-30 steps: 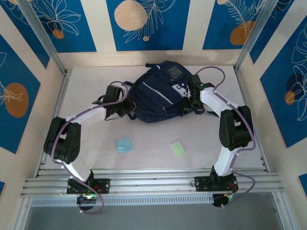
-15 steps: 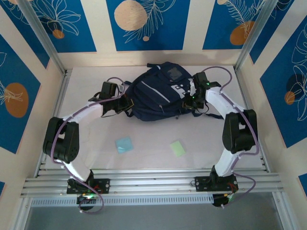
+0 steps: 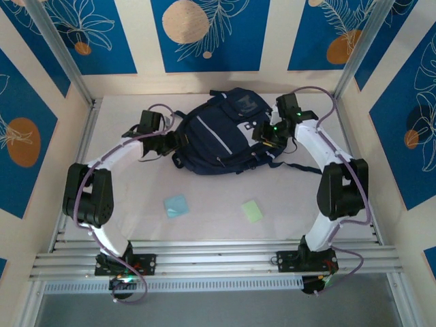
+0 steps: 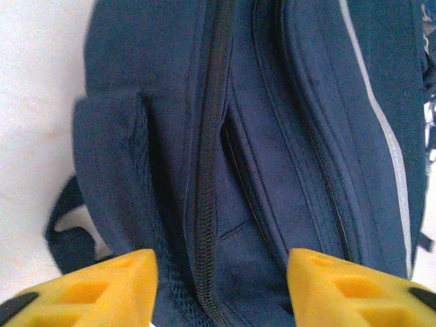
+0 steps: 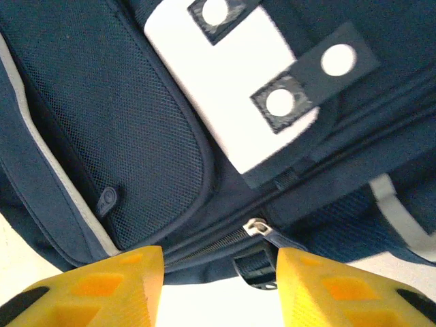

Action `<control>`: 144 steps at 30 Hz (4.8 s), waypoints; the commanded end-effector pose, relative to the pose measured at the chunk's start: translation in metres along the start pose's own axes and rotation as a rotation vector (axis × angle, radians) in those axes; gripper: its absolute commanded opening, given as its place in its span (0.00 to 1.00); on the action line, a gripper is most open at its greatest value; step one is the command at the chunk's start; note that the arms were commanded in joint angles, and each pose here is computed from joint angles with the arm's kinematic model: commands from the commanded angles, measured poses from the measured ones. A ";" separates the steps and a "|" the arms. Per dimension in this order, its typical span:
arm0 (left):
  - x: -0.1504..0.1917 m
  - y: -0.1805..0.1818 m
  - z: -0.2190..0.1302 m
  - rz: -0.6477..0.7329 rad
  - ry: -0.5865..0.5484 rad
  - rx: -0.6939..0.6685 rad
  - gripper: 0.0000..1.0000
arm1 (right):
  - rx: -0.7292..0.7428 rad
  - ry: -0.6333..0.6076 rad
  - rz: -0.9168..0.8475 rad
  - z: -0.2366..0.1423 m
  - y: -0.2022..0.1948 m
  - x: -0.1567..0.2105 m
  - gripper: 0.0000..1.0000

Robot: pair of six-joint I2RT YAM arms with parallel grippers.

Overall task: Pack the student bag
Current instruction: Zip the student bag at the top-center of the table, then unzip the student bag at the top-center of the table.

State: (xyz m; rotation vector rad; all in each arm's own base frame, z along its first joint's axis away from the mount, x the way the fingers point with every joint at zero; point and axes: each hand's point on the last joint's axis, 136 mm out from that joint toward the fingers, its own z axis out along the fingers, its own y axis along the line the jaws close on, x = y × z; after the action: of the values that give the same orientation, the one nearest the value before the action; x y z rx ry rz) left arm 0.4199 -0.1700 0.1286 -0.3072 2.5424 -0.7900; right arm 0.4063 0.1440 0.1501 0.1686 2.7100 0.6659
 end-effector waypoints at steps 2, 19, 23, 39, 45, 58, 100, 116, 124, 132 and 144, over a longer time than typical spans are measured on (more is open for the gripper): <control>-0.012 0.013 -0.031 0.082 -0.045 -0.161 0.59 | -0.057 0.015 -0.023 0.020 0.027 -0.008 0.48; 0.087 -0.076 0.010 0.198 0.047 -0.075 0.66 | -0.067 0.123 0.034 0.079 0.026 0.012 0.32; 0.097 -0.082 0.025 0.239 0.061 -0.135 0.66 | -0.182 0.146 0.111 0.075 0.043 0.021 0.00; 0.110 -0.057 0.060 0.339 0.017 -0.349 0.61 | -0.318 0.090 0.251 0.047 0.086 0.020 0.00; 0.118 -0.041 0.065 0.411 0.026 -0.412 0.14 | -0.332 0.073 0.281 0.046 0.083 0.015 0.00; 0.092 -0.019 0.013 0.684 0.222 -0.329 0.00 | -0.262 0.057 0.122 0.038 0.041 -0.001 0.00; 0.132 -0.224 0.046 0.645 0.336 0.344 0.00 | -0.257 0.041 0.433 -0.016 0.011 0.048 0.57; 0.162 -0.221 0.029 0.625 0.388 0.406 0.00 | -0.243 -0.100 0.560 0.047 0.006 0.020 0.60; 0.131 -0.173 0.034 0.677 0.347 0.195 0.00 | -0.200 -0.086 0.496 0.043 0.002 0.029 0.00; 0.057 -0.045 0.018 0.831 0.361 -0.253 0.00 | -0.124 -0.007 0.153 0.026 -0.001 0.044 0.00; 0.023 -0.033 0.010 0.769 0.315 -0.222 0.00 | 0.001 0.090 -0.104 0.010 -0.040 0.022 0.00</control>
State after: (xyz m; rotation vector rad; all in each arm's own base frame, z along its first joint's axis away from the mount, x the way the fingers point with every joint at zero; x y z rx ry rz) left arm 0.4021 -0.2296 0.1160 0.7913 2.6996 -0.3283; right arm 0.3848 0.1501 0.1179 0.1478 2.7341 0.8486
